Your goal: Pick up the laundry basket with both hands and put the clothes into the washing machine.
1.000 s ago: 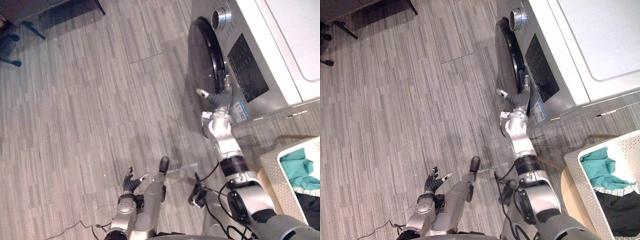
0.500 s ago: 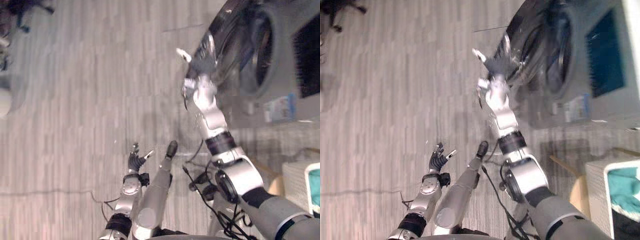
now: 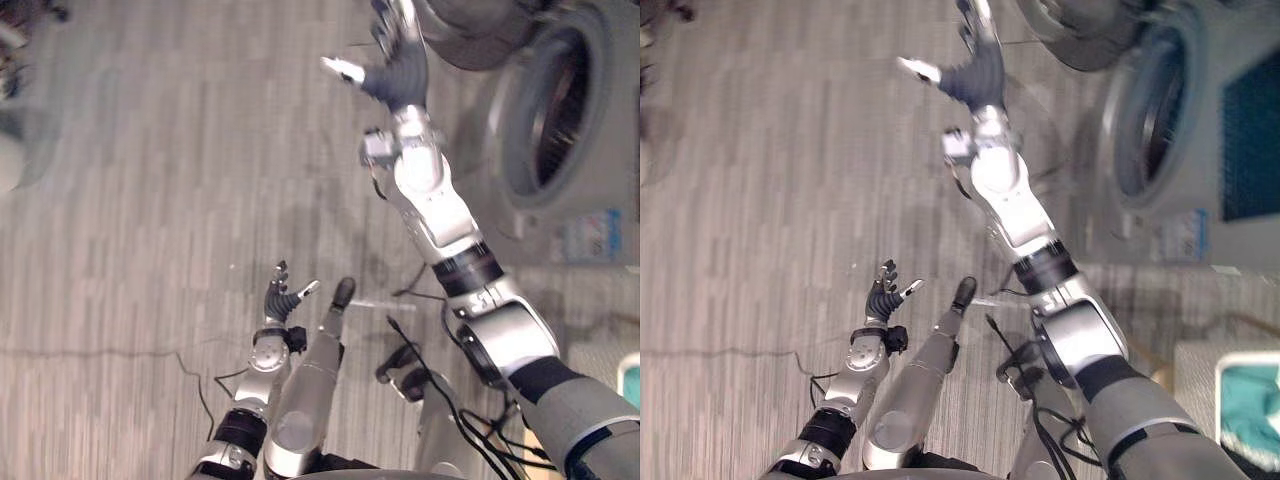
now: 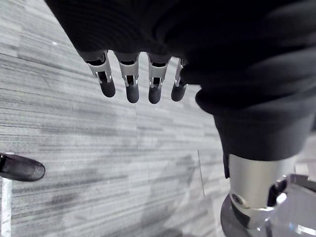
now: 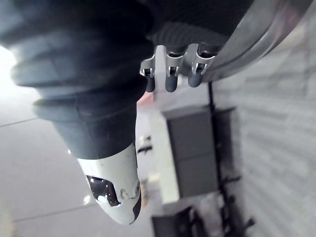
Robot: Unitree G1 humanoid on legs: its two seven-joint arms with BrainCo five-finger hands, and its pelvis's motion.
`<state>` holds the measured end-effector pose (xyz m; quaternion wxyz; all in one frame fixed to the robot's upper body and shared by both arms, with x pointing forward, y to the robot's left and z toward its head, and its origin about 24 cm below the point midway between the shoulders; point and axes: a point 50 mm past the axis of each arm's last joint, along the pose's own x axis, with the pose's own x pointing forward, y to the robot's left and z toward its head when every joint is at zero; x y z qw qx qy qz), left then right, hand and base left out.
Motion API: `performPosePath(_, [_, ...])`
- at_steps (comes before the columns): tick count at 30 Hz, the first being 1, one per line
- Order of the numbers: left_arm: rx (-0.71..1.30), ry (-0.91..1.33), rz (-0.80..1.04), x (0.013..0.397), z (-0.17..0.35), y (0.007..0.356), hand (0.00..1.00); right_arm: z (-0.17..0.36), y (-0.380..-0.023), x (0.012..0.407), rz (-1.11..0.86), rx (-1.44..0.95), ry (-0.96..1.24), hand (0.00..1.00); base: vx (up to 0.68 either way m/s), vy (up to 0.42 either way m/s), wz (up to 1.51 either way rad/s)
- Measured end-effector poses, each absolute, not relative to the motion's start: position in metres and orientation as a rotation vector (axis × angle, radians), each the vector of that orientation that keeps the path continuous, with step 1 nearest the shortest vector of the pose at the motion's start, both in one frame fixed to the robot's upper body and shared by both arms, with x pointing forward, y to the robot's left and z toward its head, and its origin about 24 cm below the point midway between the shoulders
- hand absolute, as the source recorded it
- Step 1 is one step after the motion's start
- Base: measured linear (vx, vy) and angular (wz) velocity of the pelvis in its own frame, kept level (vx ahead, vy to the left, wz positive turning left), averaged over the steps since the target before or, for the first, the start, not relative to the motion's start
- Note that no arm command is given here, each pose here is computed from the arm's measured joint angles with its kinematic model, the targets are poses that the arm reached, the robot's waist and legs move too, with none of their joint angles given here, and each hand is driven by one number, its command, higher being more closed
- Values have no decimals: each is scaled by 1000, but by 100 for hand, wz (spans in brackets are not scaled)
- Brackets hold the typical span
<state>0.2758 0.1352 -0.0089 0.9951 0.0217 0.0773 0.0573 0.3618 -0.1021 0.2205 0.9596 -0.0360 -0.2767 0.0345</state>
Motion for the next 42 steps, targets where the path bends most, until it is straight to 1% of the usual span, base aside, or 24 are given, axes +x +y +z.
performPosePath(1, [52,156,114,277,-8,136,0,211,-109,361,65,-103,-538,0,-58,31,-81])
performPosePath(3, [109,111,111,291,6,143,0,172,-134,355,73,-227,-435,0,-45,34,-74])
performPosePath(6, [189,37,132,314,30,161,0,140,-147,346,121,-343,-343,0,-57,9,-61])
performPosePath(8, [273,-28,197,344,65,190,0,116,-152,336,169,-387,-270,0,-84,11,-79])
performPosePath(10, [367,-95,319,365,108,233,0,98,-155,327,199,-406,-212,0,-52,7,-63])
performPosePath(12, [424,-150,459,373,152,276,0,85,-165,319,183,-396,-168,0,-10,22,-56])
performPosePath(15, [424,-203,588,375,199,310,0,71,-175,307,126,-340,-125,0,22,41,-52])
performPosePath(18, [355,-283,622,377,228,310,0,73,-175,290,112,-294,-162,0,25,33,-31])
performPosePath(22, [316,-300,620,377,237,308,0,96,-168,276,92,-223,-288,0,23,3,-15])
performPosePath(24, [282,-315,574,382,236,293,0,108,-168,269,58,-183,-355,0,22,-8,-9])
performPosePath(27, [230,-345,608,378,243,300,0,119,-168,258,35,-150,-421,0,9,-24,-17])
performPosePath(32, [160,-341,681,371,243,315,0,112,-176,251,-6,-125,-395,0,26,-30,-7])
performPosePath(35, [159,-355,665,370,240,309,0,118,-178,246,-37,-100,-424,0,59,-35,1])
performPosePath(36, [161,-361,653,369,237,306,0,119,-178,245,-44,-92,-433,0,48,-12,6])
performPosePath(38, [164,-339,611,367,213,292,0,123,-177,244,-72,-80,-453,0,55,-8,10])
performPosePath(39, [160,-295,591,363,189,285,0,125,-177,243,-92,-73,-462,0,29,5,11])
performPosePath(40, [157,-269,579,361,175,280,0,125,-178,242,-102,-73,-467,0,27,9,12])
performPosePath(42, [136,-170,524,340,118,259,0,127,-185,238,-162,-82,-479,0,12,6,-2])
